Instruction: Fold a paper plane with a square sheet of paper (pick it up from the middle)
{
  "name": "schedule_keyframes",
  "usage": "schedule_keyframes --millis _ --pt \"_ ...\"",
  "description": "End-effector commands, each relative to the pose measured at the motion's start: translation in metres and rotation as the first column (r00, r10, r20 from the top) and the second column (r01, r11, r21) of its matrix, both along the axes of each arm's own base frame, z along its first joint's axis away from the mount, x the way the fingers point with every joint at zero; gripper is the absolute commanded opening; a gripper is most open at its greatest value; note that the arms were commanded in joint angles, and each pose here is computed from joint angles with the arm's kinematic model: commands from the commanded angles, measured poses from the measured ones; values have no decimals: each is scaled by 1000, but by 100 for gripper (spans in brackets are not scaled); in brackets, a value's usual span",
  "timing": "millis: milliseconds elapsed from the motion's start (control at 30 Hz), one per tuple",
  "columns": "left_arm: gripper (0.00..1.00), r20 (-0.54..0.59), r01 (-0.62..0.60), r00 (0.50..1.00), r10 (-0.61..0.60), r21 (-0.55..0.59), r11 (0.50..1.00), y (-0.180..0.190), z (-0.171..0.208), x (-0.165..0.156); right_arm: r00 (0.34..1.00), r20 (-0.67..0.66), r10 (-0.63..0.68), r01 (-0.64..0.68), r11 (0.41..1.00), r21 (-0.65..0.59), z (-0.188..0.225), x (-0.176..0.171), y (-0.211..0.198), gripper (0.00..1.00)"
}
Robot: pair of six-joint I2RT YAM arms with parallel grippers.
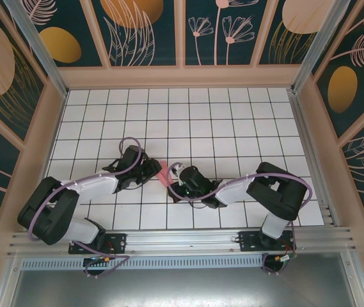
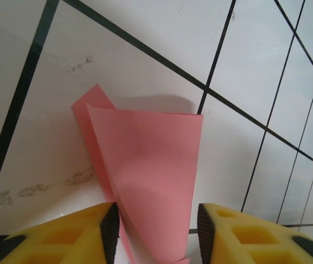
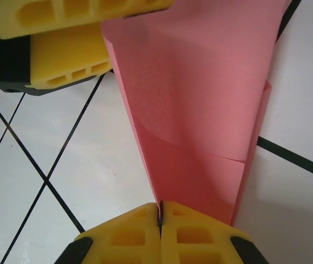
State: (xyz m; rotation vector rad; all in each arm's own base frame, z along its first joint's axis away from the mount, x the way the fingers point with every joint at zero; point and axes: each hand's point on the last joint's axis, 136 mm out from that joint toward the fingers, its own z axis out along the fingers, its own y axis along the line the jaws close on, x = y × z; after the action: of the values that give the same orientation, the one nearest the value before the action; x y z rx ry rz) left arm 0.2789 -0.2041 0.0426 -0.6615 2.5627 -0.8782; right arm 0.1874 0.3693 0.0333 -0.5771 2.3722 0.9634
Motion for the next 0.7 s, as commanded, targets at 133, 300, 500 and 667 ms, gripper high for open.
schedule_keyframes --millis 133,300,500,667 --pt "28 -15 0 1000 0 43 999 3 -1 5 999 47 -3 6 997 -75 -5 4 -1 16" --pt "19 -13 19 1000 -18 56 998 3 1 4 996 86 -9 21 991 -131 -6 5 -6 23" --pt "7 -29 54 998 -53 55 997 0 -1 0 982 191 1 53 960 -275 -9 6 -8 24" --pt "2 -32 69 997 -67 44 997 -2 -1 -2 960 280 31 83 917 -390 -14 4 -9 28"
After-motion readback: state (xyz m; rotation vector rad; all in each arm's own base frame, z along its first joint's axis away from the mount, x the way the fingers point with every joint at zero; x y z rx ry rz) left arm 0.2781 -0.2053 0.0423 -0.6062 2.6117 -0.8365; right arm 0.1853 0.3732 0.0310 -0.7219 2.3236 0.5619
